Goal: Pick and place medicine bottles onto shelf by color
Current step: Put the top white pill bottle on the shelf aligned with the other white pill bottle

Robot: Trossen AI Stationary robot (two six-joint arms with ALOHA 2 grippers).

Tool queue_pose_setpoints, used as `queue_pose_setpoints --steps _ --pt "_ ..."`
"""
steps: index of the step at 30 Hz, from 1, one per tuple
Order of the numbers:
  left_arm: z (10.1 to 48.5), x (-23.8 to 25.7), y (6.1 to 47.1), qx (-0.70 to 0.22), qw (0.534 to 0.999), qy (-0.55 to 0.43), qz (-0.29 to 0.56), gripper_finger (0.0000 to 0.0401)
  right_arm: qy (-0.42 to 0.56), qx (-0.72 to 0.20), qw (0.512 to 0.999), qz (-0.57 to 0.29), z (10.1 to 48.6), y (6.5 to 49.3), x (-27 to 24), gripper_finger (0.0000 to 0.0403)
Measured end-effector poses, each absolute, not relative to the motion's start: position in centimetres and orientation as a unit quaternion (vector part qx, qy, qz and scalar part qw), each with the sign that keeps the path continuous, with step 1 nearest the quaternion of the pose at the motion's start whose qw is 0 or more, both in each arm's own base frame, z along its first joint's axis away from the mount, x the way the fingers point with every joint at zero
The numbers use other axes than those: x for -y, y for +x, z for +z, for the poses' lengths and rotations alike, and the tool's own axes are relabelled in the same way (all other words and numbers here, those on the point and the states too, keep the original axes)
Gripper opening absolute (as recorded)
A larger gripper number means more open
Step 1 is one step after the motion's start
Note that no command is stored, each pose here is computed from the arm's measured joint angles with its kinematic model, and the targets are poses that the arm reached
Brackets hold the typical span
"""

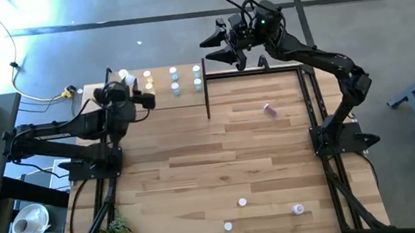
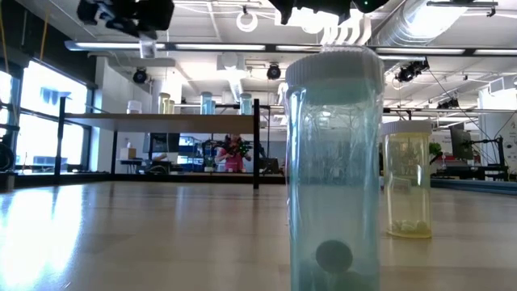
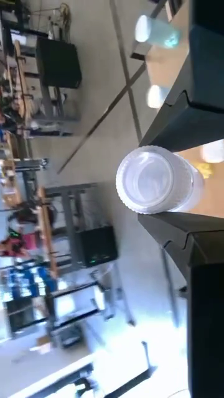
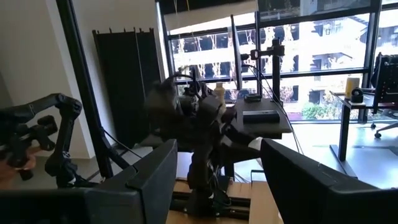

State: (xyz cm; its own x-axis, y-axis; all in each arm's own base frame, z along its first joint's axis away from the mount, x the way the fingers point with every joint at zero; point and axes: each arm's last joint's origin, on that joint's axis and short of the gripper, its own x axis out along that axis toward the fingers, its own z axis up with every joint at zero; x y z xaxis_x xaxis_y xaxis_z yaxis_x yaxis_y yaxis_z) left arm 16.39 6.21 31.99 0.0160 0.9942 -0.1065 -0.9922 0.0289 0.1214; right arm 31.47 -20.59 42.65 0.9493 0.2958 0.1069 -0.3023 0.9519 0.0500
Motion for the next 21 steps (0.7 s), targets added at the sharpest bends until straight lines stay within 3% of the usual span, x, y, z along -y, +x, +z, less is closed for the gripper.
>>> queue_pose_setpoints --steps 8,21 --pt "29.8 -6.4 13.9 -0.069 0.674 -0.063 0.732 0.0129 0.033 0.049 0.987 0.152 42.7 31.5 20.6 0.0222" --pt "27.9 -8.5 13.5 -0.122 0.629 -0.126 0.757 0.0129 0.033 0.049 0.987 0.152 42.6 31.5 20.6 0.0222"
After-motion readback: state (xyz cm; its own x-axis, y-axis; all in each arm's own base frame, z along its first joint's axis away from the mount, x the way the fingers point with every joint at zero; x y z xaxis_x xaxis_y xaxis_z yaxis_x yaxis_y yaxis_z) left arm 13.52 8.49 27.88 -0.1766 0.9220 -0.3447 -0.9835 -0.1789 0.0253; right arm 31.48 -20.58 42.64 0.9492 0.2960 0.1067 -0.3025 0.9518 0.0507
